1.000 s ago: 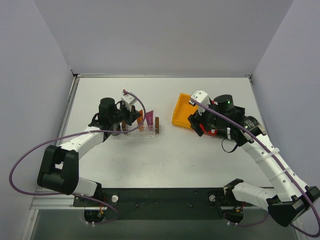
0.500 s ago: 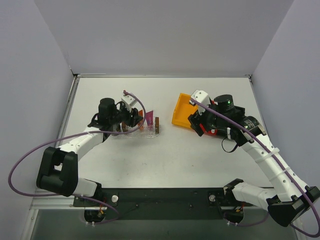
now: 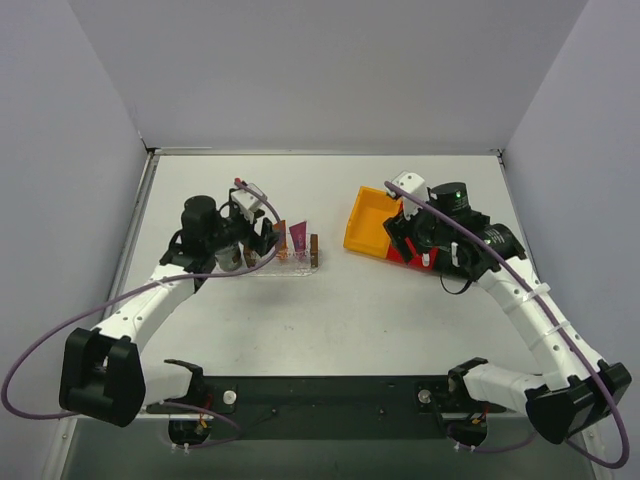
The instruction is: Prepare toiletry sets of a toothbrush and toothpaste on the tray
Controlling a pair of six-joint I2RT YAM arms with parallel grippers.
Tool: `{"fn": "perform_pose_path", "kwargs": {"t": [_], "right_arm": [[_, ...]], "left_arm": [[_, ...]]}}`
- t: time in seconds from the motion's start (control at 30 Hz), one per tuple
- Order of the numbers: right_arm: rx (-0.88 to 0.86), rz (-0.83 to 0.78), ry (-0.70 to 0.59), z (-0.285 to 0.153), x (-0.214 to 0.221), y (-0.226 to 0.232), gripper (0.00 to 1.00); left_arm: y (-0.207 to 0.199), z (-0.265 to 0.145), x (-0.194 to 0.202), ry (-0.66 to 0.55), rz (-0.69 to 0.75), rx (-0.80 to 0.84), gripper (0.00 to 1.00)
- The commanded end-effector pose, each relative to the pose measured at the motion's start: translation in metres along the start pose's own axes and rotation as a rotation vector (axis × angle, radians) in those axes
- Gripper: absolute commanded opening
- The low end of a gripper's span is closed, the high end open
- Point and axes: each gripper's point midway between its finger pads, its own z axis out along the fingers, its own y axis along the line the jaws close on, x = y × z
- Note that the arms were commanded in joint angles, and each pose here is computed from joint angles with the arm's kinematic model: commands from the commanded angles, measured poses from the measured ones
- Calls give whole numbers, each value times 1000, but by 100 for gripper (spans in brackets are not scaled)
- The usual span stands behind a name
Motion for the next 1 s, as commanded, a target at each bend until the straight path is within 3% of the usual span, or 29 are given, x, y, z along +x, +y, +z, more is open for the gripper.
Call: {"fn": "perform_pose_path", "kwargs": {"t": [0.0,0.33,0.97], "right_arm": [[119,101,69,13,16,-34,64],[191,182,249,50,56,-64,61],[254,182,485,114,101,-94,52]], "left_arm": [[4,-18,-31,-62,58,-36,86],[-7,-56,-68,-120,105,-68,86],[-23,-79,-60,-113,108,-62,87]]}}
